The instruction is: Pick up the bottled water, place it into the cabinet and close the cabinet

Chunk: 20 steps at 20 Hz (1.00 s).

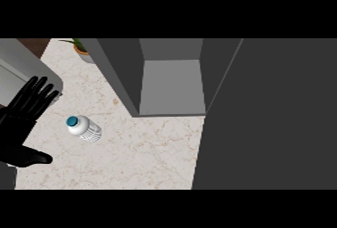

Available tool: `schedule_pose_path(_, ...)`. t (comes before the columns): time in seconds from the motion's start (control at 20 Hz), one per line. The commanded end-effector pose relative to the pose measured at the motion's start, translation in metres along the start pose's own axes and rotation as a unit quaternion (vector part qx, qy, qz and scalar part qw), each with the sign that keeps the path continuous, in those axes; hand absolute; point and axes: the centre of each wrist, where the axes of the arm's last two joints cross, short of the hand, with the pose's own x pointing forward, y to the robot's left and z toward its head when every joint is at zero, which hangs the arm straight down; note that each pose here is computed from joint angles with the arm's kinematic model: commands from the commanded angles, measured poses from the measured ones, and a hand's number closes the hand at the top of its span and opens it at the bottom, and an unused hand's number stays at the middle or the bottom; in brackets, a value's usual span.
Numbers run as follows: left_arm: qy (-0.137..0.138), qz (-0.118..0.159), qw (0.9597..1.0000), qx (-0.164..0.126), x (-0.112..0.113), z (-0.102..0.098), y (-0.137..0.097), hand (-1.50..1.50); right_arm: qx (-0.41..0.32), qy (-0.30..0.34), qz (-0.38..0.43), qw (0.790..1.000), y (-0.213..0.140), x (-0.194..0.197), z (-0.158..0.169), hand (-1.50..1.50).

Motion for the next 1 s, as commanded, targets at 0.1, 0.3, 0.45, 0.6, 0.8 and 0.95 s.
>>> schedule_pose_path(0.1, 0.015, -0.014, 0.9998, -0.008, -0.047, -0.009, 0.002, -1.5, -0.004, -0.038, 0.011, 0.999, -0.001, 0.039, 0.025, -1.5)
schedule_pose_path(0.3, 0.024, 0.002, 0.9997, -0.004, -0.06, -0.018, 0.01, -1.5, -0.004, -0.036, 0.009, 0.999, -0.002, 0.045, 0.033, -1.5)
schedule_pose_path(0.45, 0.03, 0.0, 0.9995, -0.004, -0.091, -0.005, 0.009, -1.5, -0.003, -0.033, 0.029, 0.999, -0.008, 0.041, 0.024, -1.5)
schedule_pose_path(0.6, 0.036, -0.012, 0.9992, 0.005, -0.1, -0.001, 0.025, -1.5, -0.007, -0.04, 0.014, 0.999, 0.0, 0.045, 0.026, -1.5)
schedule_pose_path(0.8, 0.041, -0.007, 0.9987, 0.029, -0.12, 0.001, 0.032, -1.5, -0.001, -0.042, 0.009, 0.999, 0.009, 0.037, 0.021, -1.5)
schedule_pose_path(0.95, 0.042, -0.009, 0.9989, 0.018, -0.134, 0.016, 0.038, -1.5, 0.002, -0.029, 0.013, 0.999, 0.006, 0.043, 0.025, -1.5)
